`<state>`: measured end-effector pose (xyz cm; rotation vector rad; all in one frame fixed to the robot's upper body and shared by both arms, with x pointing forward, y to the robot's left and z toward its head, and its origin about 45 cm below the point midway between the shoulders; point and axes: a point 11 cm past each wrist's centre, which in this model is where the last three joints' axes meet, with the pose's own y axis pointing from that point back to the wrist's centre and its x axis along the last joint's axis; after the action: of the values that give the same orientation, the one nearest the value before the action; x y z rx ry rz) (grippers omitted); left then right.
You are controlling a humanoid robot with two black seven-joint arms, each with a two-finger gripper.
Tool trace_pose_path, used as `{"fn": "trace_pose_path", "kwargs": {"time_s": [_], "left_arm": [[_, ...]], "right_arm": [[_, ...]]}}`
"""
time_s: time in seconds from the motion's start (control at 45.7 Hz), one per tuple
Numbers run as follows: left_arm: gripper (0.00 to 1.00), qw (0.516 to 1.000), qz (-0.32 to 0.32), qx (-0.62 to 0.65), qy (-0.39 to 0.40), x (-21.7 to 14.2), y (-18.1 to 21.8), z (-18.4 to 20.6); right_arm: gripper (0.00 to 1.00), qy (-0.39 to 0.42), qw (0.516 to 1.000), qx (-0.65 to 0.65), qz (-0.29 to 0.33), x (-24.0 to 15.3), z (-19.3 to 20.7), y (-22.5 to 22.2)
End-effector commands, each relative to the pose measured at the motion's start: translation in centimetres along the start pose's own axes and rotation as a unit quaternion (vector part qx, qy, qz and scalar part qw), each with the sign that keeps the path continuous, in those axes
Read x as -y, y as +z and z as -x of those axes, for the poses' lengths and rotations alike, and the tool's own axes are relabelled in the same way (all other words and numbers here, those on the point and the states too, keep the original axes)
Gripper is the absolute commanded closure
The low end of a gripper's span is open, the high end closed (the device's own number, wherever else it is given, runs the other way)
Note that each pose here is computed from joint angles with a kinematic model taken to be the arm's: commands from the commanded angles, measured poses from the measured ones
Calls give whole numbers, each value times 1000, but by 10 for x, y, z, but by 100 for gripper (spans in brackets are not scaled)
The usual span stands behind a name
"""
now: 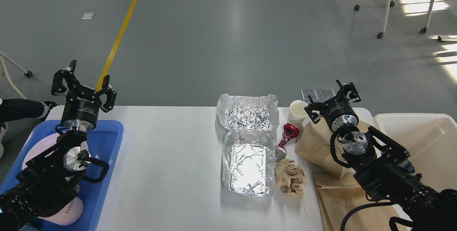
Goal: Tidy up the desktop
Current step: 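Lift the right gripper up from the bin edge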
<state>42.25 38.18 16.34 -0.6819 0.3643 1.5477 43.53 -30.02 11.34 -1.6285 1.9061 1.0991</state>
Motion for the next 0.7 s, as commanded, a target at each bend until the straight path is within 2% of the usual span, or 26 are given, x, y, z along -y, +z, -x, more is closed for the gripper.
{"fn": "trace_pose_path", "kwargs": {"time_s": [0.0,0.328,0.679], "left_arm": [[3,1000,0,0,0,0,0,0],[3,1000,0,0,1,0,0,0],[3,1000,0,-1,0,0,0,0]], "right_arm": [[0,-3,1000,-4,-9,1,0,-11],[0,-3,999,-21,-34,2,-2,-41],[0,-44,994,-49,-89,13,42,-110]]}}
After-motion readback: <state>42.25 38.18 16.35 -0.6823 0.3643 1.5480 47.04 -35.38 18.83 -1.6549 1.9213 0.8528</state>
